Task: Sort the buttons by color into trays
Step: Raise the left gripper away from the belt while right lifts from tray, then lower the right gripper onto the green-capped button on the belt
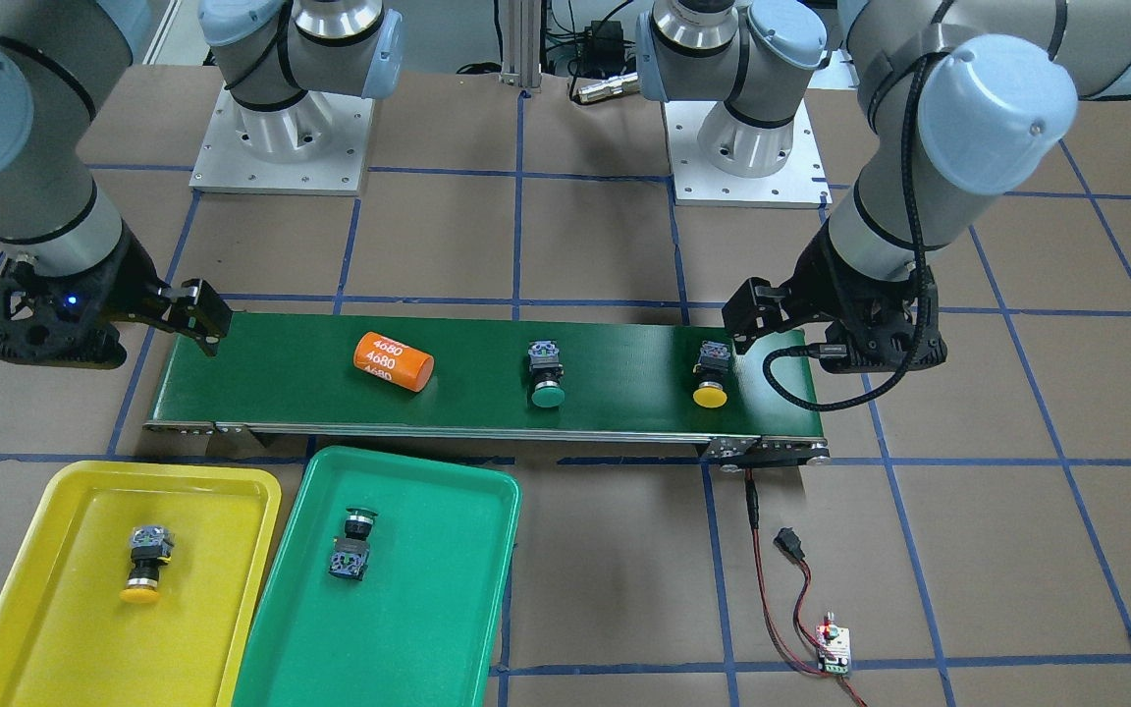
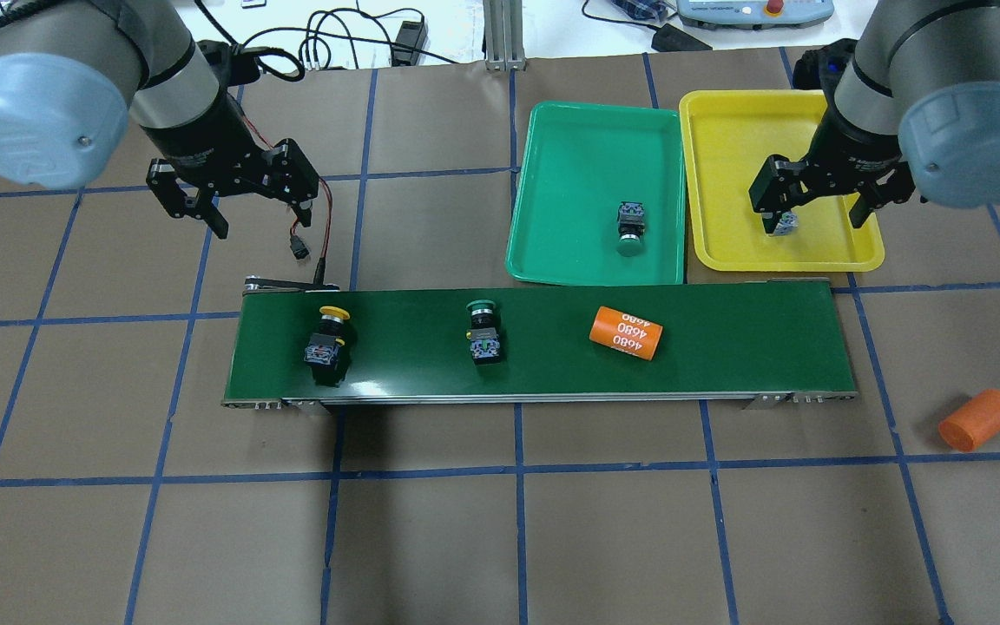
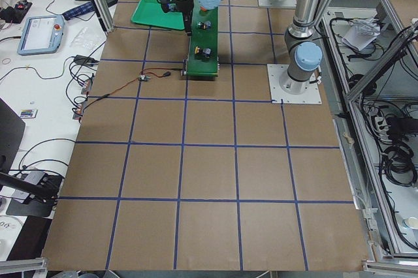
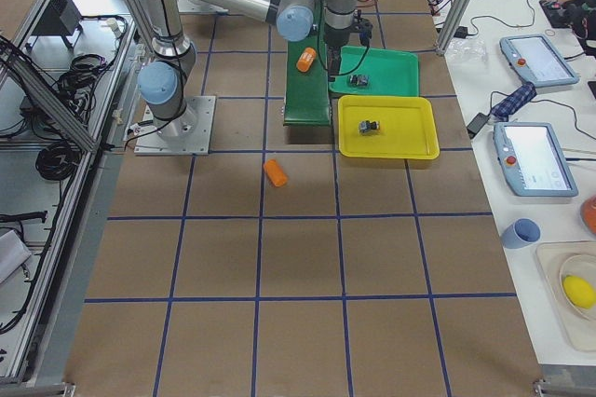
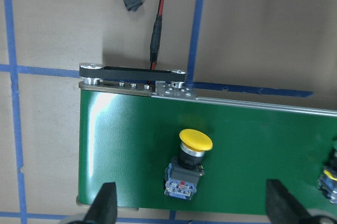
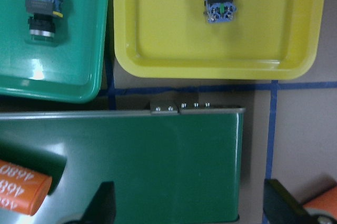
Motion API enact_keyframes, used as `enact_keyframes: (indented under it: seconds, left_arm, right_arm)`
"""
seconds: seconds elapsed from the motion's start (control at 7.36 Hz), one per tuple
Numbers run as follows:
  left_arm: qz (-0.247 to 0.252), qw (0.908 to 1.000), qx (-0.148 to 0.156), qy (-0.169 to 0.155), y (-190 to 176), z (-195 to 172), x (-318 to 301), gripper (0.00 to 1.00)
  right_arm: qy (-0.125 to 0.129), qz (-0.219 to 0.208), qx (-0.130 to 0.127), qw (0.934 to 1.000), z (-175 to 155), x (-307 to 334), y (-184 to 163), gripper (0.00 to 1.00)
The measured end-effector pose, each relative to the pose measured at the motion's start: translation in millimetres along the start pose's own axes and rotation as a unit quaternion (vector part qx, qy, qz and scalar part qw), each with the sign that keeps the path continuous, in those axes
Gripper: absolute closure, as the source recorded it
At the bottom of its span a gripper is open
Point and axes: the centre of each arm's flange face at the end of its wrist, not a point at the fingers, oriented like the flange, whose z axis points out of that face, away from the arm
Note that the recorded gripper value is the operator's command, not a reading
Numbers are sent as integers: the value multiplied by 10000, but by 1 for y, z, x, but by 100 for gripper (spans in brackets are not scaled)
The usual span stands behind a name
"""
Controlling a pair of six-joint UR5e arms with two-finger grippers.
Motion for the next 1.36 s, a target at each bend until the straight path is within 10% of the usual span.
enact_keyframes:
  seconds: [1.09, 1.36]
  left_arm:
    - [271, 9982, 535, -94, 22, -41, 8, 0]
    - [275, 9976, 629, -134, 22, -44, 6, 0]
  right_arm:
    - [-48, 118, -112, 9999, -11, -48, 42, 0]
    - [-424, 222, -83, 9988, -12, -57, 42, 0]
